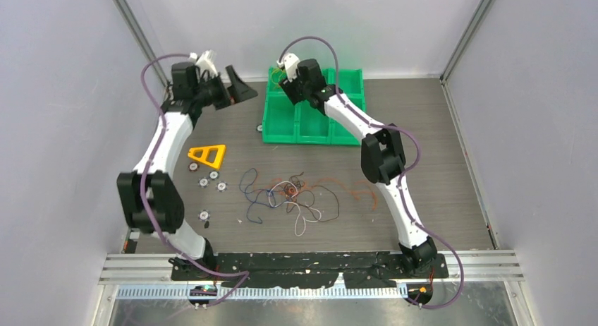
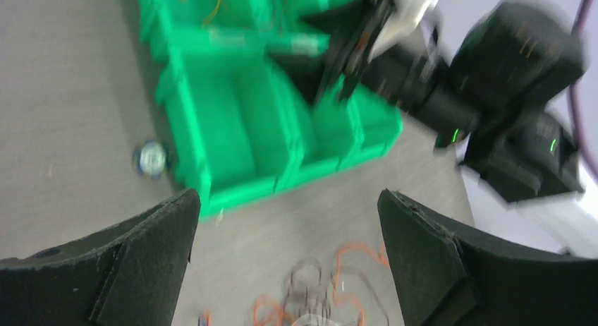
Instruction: Untangle the cables
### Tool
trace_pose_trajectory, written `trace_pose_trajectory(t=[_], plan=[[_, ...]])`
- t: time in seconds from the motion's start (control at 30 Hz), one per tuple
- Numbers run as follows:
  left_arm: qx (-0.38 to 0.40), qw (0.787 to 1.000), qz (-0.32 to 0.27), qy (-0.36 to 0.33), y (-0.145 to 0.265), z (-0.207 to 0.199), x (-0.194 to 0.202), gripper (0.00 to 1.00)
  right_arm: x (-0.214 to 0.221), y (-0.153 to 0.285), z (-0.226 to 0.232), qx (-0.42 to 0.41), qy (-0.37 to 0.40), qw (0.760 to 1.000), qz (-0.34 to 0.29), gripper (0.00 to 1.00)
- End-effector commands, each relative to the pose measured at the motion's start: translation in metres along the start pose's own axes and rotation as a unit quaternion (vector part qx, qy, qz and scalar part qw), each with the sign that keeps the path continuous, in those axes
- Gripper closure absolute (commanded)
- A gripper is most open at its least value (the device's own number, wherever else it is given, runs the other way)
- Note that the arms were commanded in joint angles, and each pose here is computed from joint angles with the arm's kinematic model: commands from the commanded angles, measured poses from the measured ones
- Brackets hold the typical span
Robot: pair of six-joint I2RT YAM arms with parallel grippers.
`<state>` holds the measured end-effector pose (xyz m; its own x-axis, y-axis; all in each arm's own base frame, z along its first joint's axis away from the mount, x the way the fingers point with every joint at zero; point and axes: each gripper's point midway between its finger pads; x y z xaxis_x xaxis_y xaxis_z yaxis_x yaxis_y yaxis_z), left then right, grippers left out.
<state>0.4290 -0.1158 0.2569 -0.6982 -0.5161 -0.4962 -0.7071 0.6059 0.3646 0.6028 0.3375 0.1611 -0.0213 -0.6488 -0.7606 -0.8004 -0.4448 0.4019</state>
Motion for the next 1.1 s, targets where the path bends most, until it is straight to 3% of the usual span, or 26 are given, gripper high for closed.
trace_pose_trajectory(t=[0.0, 0.1, 0.17, 0.37, 0.57, 0.9, 1.07], plan=[[0.024, 0.996, -0.056, -0.064, -0.058, -0.046, -0.056, 0.01, -0.015, 0.055, -0.047, 0.041, -0.019, 0.999, 0.001, 0.32], [-0.039, 0.995, -0.081, -0.034, -0.106, -0.039, -0.079, 0.01, -0.018, 0.105, -0.073, 0.048, -0.04, 0.998, 0.001, 0.21], [-0.035, 0.995, -0.095, -0.021, -0.132, -0.053, -0.095, 0.01, -0.005, 0.131, -0.081, 0.046, -0.058, 0.997, 0.015, 0.15], [-0.049, 0.993, -0.101, 0.036, -0.203, -0.026, -0.087, 0.0, 0.039, 0.2, -0.098, 0.037, -0.11, 0.992, 0.059, 0.05], [-0.081, 0.99, -0.11, 0.046, -0.232, -0.004, -0.067, 0.02, 0.074, 0.242, -0.098, 0.034, -0.127, 0.988, 0.084, 0.03], [-0.091, 0.986, -0.122, 0.075, -0.26, 0.015, -0.057, 0.28, 0.081, 0.269, -0.094, 0.029, -0.13, 0.987, 0.087, 0.03], [-0.095, 0.984, -0.12, 0.089, -0.27, 0.02, -0.048, 0.32, 0.083, 0.276, -0.099, 0.035, -0.132, 0.987, 0.09, 0.03]])
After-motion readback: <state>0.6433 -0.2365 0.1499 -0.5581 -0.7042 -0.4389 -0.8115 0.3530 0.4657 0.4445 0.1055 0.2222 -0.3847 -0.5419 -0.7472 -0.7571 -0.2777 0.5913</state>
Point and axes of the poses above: each gripper's point midway between its finger pads, its own y axis back along the fingers, its own z axis along the line the jaws close on, x = y × z, and after that the axes turned 15 degrees about y, right-handed
